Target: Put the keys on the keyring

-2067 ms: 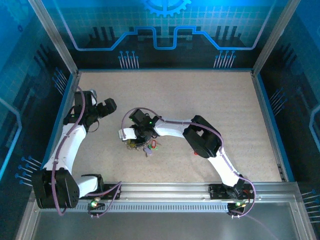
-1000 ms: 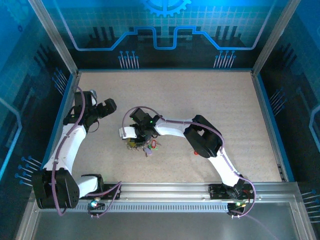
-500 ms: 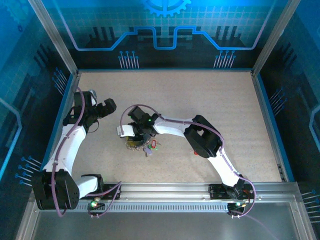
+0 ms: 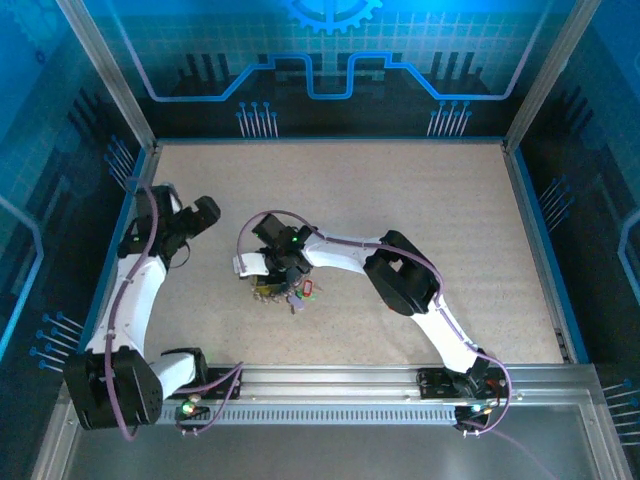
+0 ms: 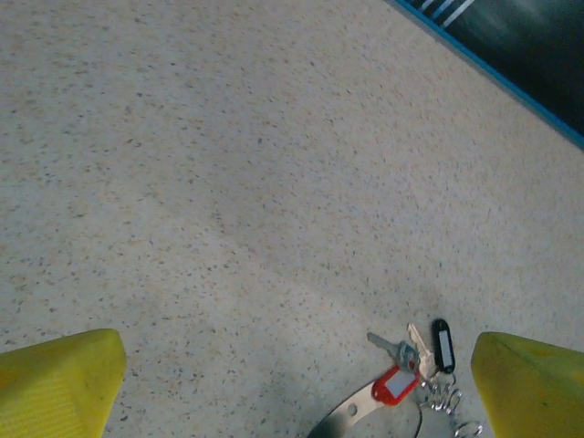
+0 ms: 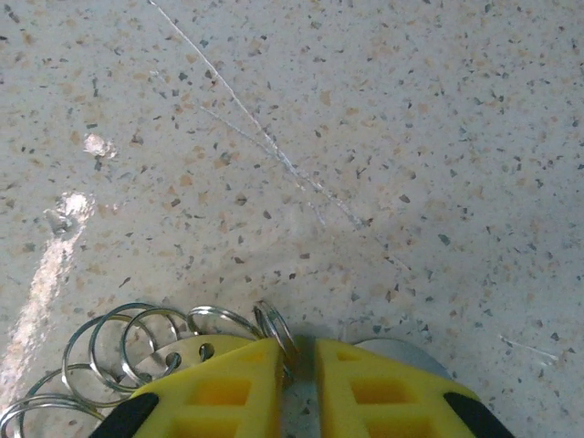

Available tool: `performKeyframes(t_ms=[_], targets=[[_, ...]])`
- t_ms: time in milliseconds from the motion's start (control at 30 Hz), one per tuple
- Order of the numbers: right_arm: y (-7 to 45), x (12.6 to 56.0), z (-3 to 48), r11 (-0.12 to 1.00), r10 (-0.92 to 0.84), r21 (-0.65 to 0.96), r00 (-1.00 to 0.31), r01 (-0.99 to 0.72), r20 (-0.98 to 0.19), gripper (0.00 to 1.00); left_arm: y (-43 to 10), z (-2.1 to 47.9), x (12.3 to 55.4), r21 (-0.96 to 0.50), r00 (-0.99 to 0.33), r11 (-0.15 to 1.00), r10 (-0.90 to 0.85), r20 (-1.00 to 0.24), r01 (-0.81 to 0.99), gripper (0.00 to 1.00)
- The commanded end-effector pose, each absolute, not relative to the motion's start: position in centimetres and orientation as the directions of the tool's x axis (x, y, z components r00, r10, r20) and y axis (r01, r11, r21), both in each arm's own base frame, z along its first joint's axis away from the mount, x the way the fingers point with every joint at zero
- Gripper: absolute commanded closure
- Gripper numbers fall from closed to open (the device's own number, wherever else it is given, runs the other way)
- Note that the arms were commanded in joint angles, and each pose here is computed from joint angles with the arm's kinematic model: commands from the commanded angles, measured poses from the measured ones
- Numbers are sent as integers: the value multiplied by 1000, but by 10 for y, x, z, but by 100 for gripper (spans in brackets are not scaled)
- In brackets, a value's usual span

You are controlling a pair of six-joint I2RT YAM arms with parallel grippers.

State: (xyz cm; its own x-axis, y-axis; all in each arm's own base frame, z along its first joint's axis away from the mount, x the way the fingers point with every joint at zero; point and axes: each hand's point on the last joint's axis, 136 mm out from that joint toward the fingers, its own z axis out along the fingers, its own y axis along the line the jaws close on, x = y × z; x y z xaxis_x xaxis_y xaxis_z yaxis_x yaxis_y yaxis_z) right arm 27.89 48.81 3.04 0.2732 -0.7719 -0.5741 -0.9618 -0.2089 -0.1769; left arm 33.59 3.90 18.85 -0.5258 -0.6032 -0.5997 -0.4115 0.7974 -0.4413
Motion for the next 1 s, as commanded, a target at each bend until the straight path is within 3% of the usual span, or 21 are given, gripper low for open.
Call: performKeyframes(t_ms=[0, 400, 833, 967], targets=[[483, 275, 23, -227, -783, -120, 255, -966, -568, 80, 37, 188, 323, -525, -491, 735, -678, -547, -429, 1], [477, 267, 12, -271, -804, -57, 258, -961, -536, 82, 21, 171, 297, -554, -540, 713, -695, -474, -430, 1], [481, 270, 24, -260, -766, -108, 273, -960, -582, 100, 9, 172, 288, -580, -569, 716, -681, -461, -387, 1], [481, 275, 46, -236, -730, -169, 289, -957, -619, 100, -2, 183, 293, -604, -597, 743, -633, -493, -289, 1]])
